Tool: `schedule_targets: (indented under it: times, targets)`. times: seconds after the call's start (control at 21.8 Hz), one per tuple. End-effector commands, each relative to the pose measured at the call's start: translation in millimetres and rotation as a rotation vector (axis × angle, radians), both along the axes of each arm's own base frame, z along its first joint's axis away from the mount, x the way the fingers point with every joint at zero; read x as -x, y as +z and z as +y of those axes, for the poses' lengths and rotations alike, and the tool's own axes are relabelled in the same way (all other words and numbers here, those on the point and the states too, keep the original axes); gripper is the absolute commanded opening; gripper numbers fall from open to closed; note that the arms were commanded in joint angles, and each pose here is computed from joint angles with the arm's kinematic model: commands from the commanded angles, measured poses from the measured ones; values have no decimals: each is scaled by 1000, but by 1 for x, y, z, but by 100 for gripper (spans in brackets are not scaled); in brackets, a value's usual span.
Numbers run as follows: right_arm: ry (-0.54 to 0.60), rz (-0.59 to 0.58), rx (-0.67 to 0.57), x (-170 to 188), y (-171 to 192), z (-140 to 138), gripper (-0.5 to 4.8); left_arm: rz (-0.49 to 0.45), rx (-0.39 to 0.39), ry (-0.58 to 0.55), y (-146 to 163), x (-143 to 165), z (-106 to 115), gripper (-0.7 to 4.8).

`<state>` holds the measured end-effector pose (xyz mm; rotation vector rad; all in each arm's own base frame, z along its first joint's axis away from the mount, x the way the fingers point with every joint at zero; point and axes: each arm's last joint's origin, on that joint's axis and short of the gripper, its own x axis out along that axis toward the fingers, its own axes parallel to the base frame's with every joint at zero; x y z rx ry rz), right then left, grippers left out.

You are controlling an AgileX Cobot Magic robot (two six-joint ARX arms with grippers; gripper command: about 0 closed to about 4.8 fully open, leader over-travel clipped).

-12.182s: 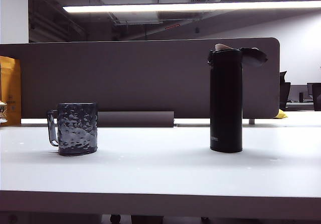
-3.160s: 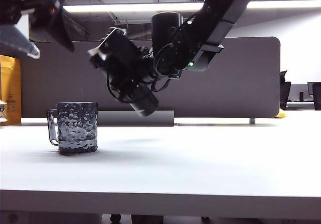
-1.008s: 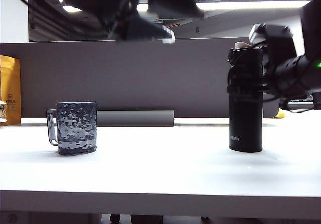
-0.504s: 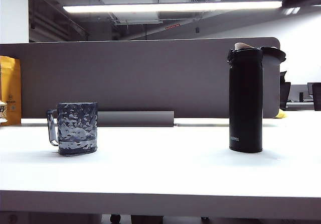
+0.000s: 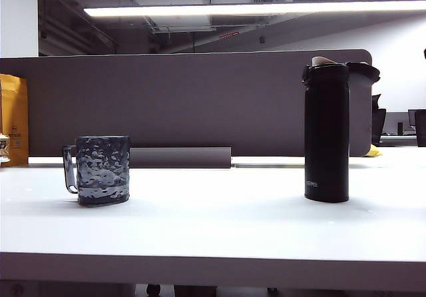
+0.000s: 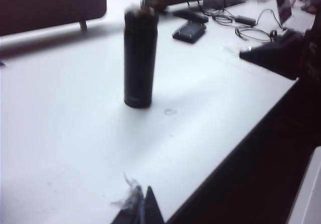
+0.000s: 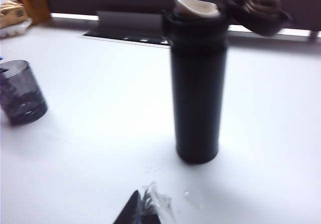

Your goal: Pick up the black thermos, pour some water into the cup, then place the black thermos back on the table.

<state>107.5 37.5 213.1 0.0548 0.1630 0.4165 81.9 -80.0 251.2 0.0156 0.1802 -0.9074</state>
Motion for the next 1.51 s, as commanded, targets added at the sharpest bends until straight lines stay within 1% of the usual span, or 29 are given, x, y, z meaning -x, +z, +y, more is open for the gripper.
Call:
schedule_targets:
  times: [0.05, 0.18, 0.41, 0.5, 0.82, 0.92, 1.28, 1.51]
  targets:
    - [-7, -91, -34, 4, -7, -1, -8, -45, 57, 5, -20, -3, -3, -6]
    - [-5, -86, -33, 7, -22, -2, -8, -27, 95, 31, -39, -6, -4, -6]
    - [-7, -90, -37, 10, -38, -3, -8, 73, 138, 56, -71, -6, -4, -6]
    - [-6, -92, -41, 11, -42, -3, -8, 104, 134, 61, -79, -6, -4, -6]
    - [-7, -81, -52, 15, -45, -5, -8, 148, 104, 67, -97, -4, -3, -6]
    - [-9, -57, -55, 16, -48, -5, -8, 162, 93, 68, -101, -4, -2, -6]
    - [-10, 29, -30, 17, -62, -5, -7, 164, 88, 56, -102, -4, -2, -5]
    - [-14, 36, -26, 17, -63, -6, 1, 163, 88, 61, -102, -4, -2, -5]
